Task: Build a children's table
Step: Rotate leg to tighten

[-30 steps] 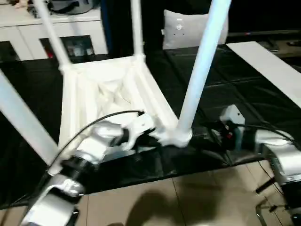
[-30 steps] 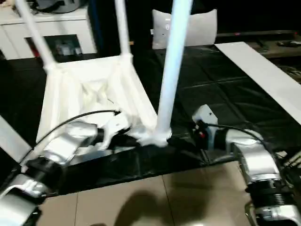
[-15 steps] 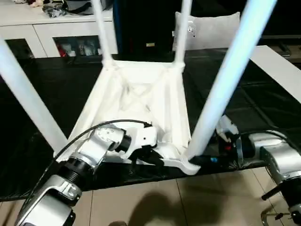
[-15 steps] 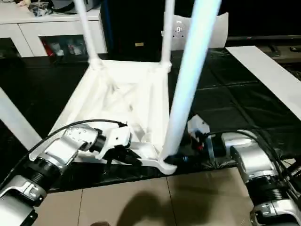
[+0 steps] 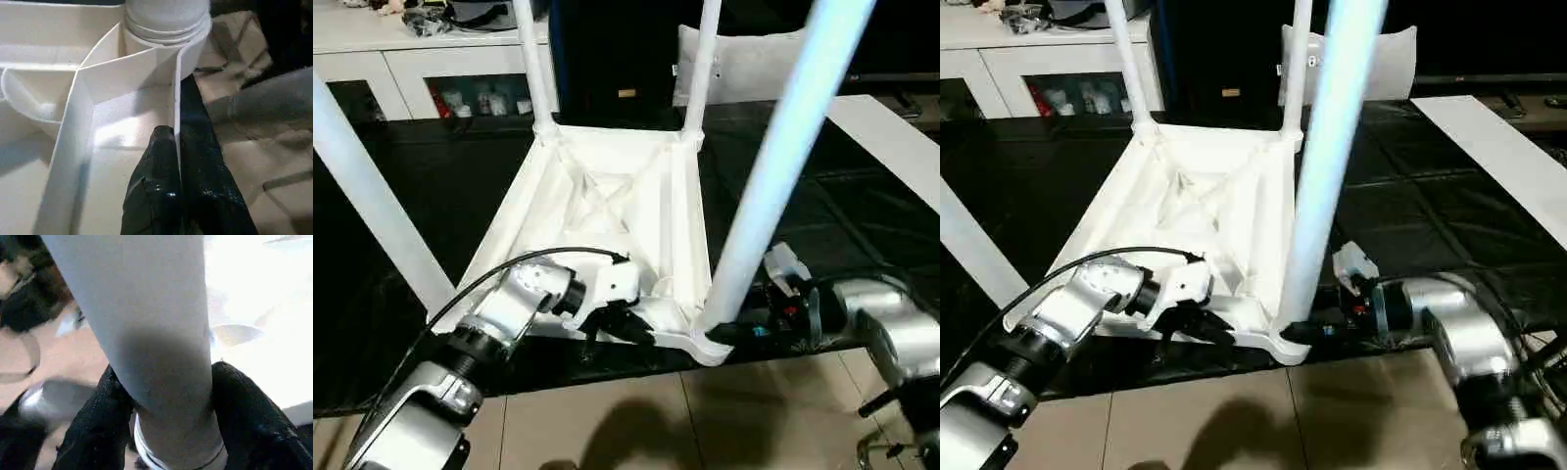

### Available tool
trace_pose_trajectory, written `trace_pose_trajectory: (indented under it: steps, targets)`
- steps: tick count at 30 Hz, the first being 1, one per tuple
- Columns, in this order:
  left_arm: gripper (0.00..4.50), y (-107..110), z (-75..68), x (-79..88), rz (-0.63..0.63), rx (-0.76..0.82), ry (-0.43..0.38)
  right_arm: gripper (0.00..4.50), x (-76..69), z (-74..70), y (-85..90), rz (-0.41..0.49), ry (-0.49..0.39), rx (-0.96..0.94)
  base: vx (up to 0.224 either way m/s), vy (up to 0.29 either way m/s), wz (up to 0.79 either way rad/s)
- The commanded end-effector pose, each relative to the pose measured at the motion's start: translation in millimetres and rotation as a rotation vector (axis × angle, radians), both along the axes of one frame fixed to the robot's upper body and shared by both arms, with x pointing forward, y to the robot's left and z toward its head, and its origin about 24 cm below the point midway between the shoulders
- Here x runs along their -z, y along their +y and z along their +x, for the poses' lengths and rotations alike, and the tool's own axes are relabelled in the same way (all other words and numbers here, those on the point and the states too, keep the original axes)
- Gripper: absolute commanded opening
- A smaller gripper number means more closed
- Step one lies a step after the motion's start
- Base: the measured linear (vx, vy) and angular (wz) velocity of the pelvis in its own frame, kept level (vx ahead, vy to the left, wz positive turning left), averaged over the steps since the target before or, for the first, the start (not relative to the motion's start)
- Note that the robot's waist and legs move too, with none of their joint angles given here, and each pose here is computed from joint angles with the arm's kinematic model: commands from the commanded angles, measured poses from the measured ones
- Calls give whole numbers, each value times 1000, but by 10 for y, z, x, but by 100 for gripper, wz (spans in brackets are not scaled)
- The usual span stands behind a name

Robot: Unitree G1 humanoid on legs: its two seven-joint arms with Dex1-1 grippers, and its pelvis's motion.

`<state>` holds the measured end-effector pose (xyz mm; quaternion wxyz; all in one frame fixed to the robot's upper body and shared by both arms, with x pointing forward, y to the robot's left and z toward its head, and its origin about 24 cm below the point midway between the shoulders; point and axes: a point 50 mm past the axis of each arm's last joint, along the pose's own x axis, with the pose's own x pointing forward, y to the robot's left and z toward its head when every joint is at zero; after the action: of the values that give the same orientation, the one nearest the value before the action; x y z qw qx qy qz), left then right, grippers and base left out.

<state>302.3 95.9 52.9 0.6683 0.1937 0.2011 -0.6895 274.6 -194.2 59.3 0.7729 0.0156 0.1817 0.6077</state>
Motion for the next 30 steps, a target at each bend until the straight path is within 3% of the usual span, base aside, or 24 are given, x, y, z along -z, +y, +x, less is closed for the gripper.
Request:
trace_pose_trajectory:
  steps: [1, 6, 9, 15, 16, 19, 22, 25, 30]
  targets:
    - [0, -106, 84, -131, -72, -93, -47, 210, -3, 35, 171, 80, 2, 81, 0, 0, 0]
    - [0, -198, 153, -135, -99, -230, -52, 209, 139, 191, 307, 22, 17, 359, 0, 0, 0]
    - [0, -338, 250, -111, -94, -385, -66, 209, 314, 417, 394, -80, 40, 627, 0, 0, 0]
    - [0, -584, 374, -156, -130, -562, -111, 209, 339, 621, 527, -136, -9, 935, 0, 0, 0]
    - [0, -600, 374, -160, -133, -561, -117, 209, 337, 625, 540, -132, -12, 942, 0, 0, 0]
    - [0, -671, 356, -168, -143, -549, -138, 274, 338, 627, 619, -98, -14, 955, 0, 0, 0]
    - [0, -659, 332, -151, -133, -513, -153, 295, 314, 609, 620, -88, -56, 935, 0, 0, 0]
    - [0, -612, 330, -117, -109, -484, -168, 327, 277, 609, 526, -61, -88, 949, 0, 0, 0]
    - [0, -465, 347, -74, -75, -462, -186, 372, 190, 529, 322, -48, -153, 789, 0, 0, 0]
